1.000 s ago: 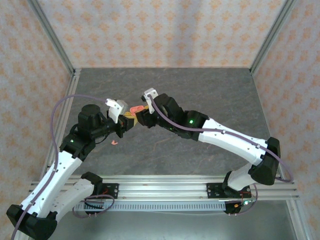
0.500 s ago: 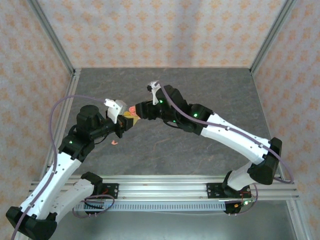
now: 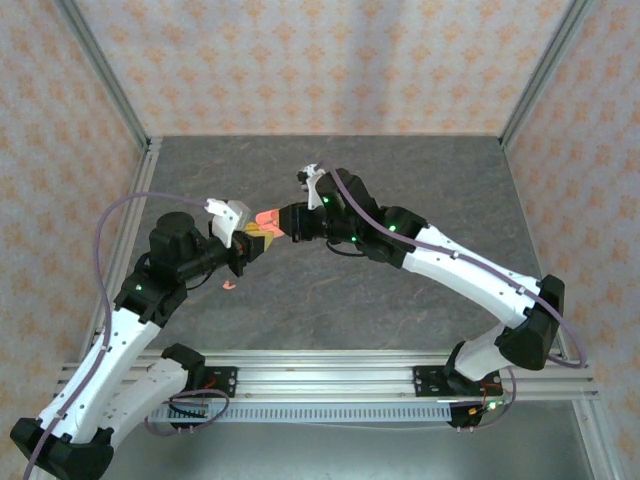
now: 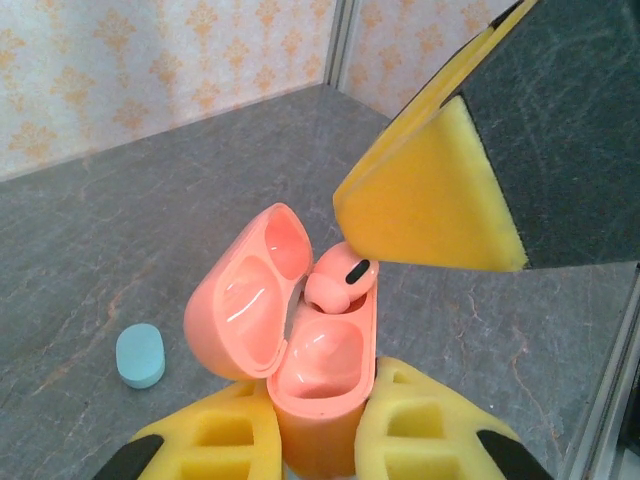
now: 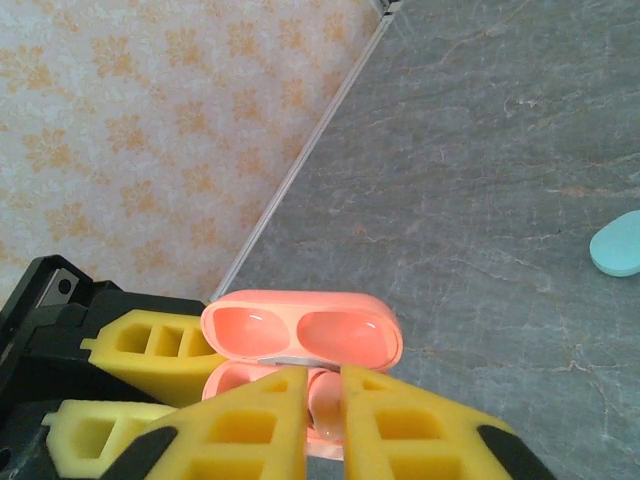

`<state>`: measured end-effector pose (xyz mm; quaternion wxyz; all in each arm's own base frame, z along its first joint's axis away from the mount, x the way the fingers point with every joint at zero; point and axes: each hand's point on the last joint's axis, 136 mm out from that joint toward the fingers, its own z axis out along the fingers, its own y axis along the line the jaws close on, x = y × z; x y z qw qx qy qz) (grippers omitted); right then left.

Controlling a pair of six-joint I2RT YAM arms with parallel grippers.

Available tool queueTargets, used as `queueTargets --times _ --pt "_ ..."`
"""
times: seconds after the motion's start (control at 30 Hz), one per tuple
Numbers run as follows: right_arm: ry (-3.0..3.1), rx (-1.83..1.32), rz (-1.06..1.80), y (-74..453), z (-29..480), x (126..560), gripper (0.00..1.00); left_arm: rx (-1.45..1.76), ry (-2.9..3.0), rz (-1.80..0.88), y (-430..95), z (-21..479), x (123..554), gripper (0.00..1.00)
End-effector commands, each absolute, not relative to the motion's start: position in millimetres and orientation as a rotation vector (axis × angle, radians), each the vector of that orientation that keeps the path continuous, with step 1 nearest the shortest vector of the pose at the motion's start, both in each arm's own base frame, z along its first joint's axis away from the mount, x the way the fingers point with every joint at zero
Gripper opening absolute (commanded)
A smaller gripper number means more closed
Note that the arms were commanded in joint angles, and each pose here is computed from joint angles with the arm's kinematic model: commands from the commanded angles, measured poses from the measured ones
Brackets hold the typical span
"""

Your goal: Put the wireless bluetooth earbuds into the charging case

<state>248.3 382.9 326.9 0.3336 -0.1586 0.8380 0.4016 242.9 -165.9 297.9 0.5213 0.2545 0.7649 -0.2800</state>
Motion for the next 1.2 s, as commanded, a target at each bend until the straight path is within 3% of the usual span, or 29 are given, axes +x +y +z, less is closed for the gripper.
queueTargets --times 0.0,0.2,0.43,0.77,0.93,1.17 --pt "2.212 -0.421 1.094 388.2 317.5 243.0 0.15 0.61 1.759 -0.663 -164.3 317.4 240.5 0.0" --pt "2.213 -0.451 1.143 391.2 321.4 235.5 0.13 0.655 1.66 -0.679 -168.4 325.1 232.3 0.0" --pt "2.155 -0.455 1.167 378.3 347.9 229.6 0.24 0.745 1.579 -0.619 -168.9 320.3 224.6 0.0" --pt "2.074 -0.354 1.137 341.7 378.0 233.0 0.28 0.755 1.537 -0.578 -166.2 309.1 223.8 0.0" --pt "2.132 -0.204 1.057 324.6 354.3 254.9 0.28 0.742 1.546 -0.524 -158.8 309.9 223.3 0.0" --pt "2.315 0.046 1.032 333.4 273.8 291.3 0.3 0.752 1.578 -0.439 -145.8 317.2 213.0 0.0"
